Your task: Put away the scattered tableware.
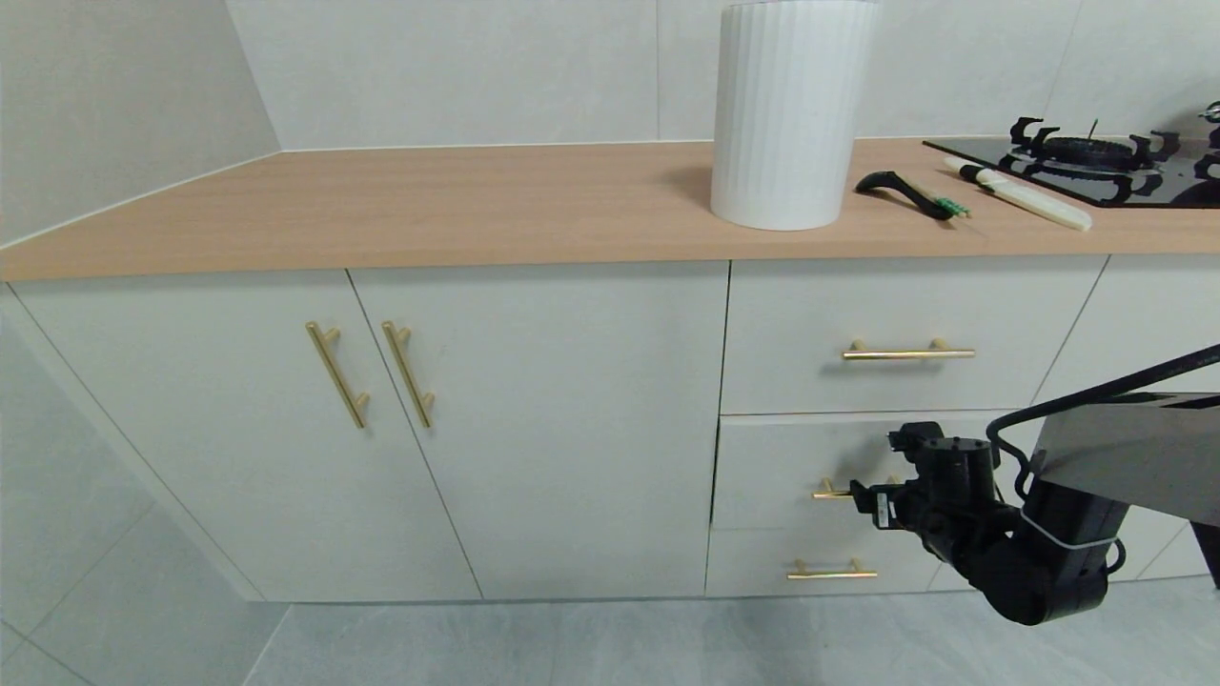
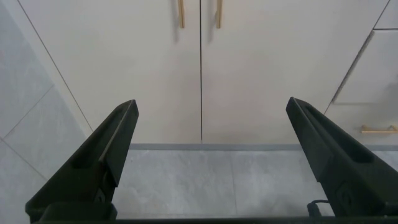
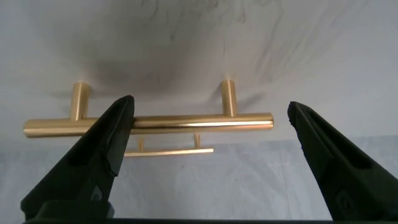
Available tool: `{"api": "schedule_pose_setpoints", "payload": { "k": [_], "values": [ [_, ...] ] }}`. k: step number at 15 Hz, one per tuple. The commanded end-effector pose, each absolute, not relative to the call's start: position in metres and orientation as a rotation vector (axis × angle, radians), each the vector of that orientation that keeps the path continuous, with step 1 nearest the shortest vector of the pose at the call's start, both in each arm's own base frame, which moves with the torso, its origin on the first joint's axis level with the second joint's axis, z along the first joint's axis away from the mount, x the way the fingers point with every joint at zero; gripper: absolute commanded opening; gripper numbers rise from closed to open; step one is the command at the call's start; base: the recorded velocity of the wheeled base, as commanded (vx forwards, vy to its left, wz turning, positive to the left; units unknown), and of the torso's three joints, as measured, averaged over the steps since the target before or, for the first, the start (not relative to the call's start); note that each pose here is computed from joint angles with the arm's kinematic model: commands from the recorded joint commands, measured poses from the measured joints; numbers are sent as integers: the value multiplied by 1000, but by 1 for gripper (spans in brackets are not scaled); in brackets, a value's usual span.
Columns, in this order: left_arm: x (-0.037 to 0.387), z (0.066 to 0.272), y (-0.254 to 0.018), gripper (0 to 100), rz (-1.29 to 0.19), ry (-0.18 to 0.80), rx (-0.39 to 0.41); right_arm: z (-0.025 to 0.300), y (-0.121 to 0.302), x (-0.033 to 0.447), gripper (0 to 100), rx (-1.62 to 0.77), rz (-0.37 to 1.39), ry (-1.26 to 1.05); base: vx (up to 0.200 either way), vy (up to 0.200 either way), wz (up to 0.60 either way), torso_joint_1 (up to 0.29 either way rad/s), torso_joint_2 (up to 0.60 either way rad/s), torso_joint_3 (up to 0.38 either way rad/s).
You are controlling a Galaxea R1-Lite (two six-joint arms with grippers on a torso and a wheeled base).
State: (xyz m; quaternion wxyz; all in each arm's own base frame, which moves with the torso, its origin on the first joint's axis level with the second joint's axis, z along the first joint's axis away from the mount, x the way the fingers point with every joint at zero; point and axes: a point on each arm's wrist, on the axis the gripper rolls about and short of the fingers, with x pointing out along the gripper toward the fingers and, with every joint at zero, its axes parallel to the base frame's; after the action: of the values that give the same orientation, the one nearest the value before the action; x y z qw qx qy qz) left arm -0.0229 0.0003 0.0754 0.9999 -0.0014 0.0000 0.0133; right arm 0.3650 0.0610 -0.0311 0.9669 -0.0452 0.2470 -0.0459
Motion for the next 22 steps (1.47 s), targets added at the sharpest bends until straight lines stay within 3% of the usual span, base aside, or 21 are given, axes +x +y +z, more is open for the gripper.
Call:
{"api": "schedule_pose_setpoints", "payload": {
  "k": [1, 3, 8, 10, 12, 18, 22],
  "values": [
    [-23, 75, 0, 100, 28, 1, -3, -20, 59, 356, 100, -101, -79, 540, 0, 0, 0, 0, 0, 0],
    [-23, 75, 0, 100, 28, 1, -3, 19, 58, 338, 100, -98, -26, 584, 0, 0, 0, 0, 0, 0],
    [-23, 75, 0, 100, 28, 1, -3, 166, 58, 243, 100, -104, 189, 621, 0, 0, 0, 0, 0, 0],
    [-23, 75, 0, 100, 28, 1, -3, 178, 66, 232, 100, -110, 224, 568, 0, 0, 0, 0, 0, 0],
    [-23, 75, 0, 100, 28, 1, -3, 172, 71, 237, 100, -111, 235, 577, 0, 0, 0, 0, 0, 0],
    [-23, 75, 0, 100, 28, 1, -3, 101, 86, 291, 100, -139, 102, 556, 0, 0, 0, 0, 0, 0],
    [-23, 75, 0, 100, 28, 1, -3, 72, 99, 308, 100, -94, 70, 519, 0, 0, 0, 0, 0, 0]
  ]
}}
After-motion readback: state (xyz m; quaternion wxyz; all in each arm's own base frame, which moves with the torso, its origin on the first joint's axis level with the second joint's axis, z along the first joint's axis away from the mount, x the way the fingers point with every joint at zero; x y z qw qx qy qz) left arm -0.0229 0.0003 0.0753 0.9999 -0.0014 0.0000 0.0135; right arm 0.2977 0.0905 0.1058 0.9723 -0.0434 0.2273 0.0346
